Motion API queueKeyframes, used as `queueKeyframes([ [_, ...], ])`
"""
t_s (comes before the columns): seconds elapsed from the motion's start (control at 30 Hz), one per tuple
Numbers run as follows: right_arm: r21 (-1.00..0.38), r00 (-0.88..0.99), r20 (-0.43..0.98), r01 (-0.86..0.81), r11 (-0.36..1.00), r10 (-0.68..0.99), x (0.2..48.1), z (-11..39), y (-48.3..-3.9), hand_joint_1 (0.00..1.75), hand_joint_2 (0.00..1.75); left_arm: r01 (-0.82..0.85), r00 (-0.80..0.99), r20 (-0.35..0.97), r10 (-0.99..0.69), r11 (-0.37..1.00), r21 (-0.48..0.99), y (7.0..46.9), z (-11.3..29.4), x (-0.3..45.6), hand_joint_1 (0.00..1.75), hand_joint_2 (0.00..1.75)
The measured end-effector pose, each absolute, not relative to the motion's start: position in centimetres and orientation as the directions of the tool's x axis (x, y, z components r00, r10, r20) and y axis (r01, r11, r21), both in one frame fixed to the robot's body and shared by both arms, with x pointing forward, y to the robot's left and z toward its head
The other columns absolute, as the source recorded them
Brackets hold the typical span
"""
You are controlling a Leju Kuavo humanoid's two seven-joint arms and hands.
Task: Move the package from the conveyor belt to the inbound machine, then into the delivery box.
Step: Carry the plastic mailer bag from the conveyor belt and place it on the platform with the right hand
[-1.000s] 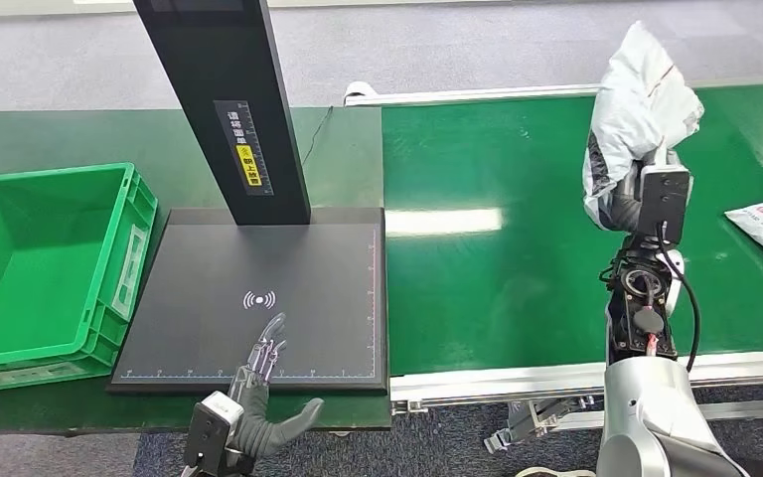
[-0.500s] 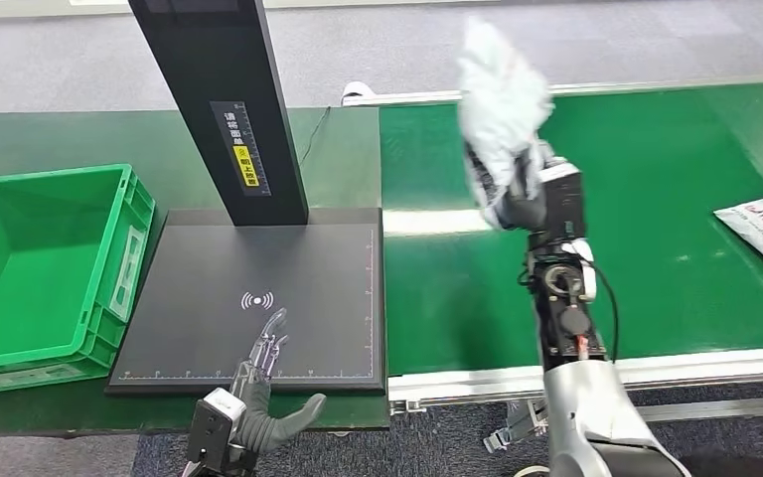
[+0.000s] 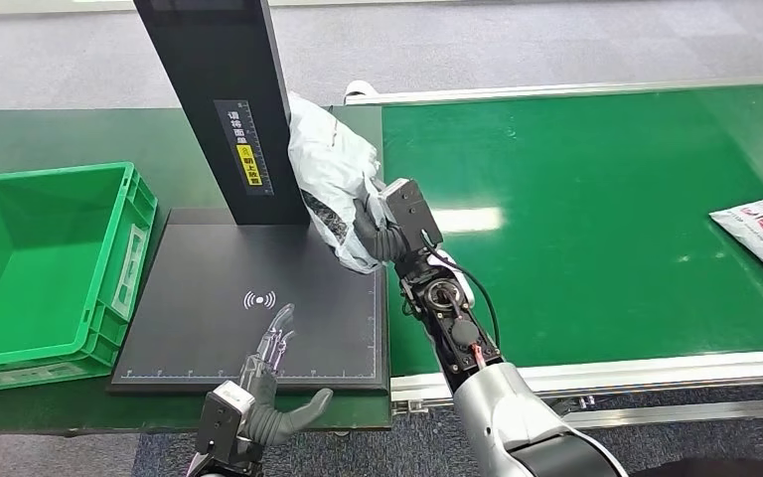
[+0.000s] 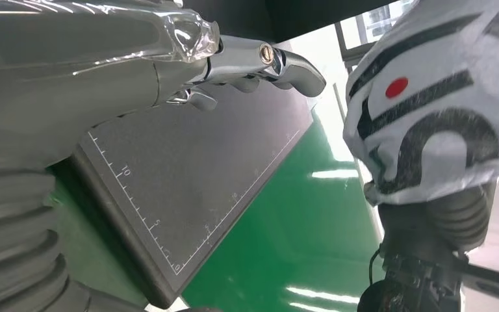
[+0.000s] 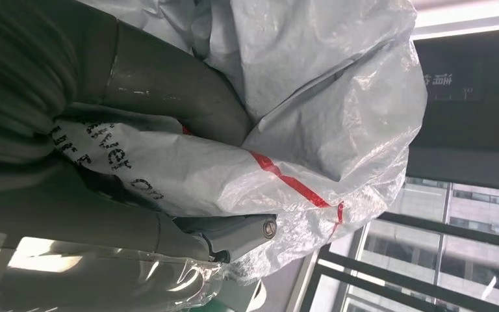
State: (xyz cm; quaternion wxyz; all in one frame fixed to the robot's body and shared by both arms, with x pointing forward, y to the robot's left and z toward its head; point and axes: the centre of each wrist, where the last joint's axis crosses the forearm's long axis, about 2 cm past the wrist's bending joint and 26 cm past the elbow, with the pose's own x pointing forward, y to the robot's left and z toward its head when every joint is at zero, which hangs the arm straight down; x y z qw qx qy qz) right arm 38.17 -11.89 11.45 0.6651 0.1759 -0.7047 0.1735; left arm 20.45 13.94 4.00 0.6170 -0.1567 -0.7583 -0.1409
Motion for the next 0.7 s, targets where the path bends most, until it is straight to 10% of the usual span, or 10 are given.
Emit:
queueKeyframes([
  [0.7, 0.124, 0.243, 0.969, -0.645, 0.754, 0.048, 36.3, 10.8, -8.6, 1.75, 1.75, 0.410, -0.176, 0.983, 0.060, 0.912, 0.018, 13.9, 4.0, 20.4, 0.00, 1.75],
])
